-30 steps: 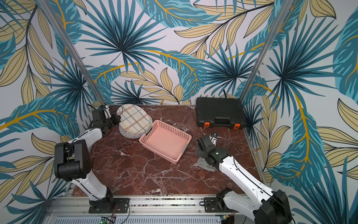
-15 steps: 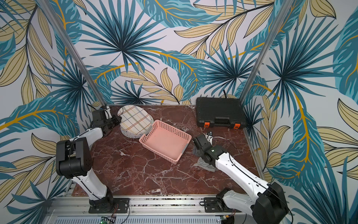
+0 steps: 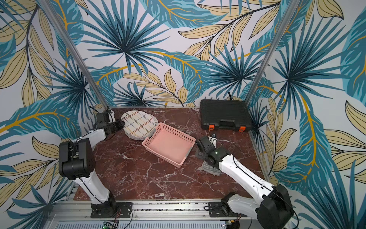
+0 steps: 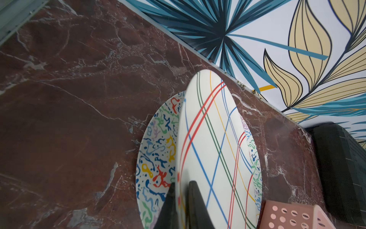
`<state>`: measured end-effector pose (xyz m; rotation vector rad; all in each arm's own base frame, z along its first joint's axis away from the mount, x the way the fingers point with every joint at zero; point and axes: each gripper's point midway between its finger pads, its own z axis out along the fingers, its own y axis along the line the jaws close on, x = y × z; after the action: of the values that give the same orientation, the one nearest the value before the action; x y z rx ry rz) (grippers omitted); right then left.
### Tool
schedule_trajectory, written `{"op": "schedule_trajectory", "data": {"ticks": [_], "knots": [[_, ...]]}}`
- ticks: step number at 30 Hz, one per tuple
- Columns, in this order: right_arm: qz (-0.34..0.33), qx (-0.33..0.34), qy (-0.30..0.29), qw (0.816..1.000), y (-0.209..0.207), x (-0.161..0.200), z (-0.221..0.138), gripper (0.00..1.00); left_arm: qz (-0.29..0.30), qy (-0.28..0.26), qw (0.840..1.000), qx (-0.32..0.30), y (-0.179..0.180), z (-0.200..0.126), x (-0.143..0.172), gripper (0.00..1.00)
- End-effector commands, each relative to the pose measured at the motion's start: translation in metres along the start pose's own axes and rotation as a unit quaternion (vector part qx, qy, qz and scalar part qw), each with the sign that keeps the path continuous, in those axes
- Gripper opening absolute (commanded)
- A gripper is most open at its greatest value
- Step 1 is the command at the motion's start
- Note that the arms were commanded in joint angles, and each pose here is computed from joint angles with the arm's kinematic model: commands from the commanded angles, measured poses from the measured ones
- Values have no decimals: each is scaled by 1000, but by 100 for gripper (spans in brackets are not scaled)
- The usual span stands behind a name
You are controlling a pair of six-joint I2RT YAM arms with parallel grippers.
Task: Wipe the wet plate dry
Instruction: Place the plate on the plate.
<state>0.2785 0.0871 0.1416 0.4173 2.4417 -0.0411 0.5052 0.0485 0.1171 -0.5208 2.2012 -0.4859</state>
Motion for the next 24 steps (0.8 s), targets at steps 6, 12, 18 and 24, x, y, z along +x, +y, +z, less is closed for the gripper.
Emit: {"op": "schedule_trajectory", "data": {"ticks": [6, 12, 18, 24], "knots": [[-9, 8, -4, 1000, 0, -4, -2, 93, 58, 117, 985, -116, 60, 9, 65, 13], [-11, 7, -4, 1000, 1, -4, -3, 94, 53, 141, 981, -125, 66, 10, 76, 18], [-11, 9, -5, 1000, 0, -4, -4, 94, 50, 144, 980, -130, 69, 11, 77, 25], [-11, 7, -5, 1000, 1, -3, -4, 93, 47, 148, 979, -135, 71, 11, 78, 31]]}}
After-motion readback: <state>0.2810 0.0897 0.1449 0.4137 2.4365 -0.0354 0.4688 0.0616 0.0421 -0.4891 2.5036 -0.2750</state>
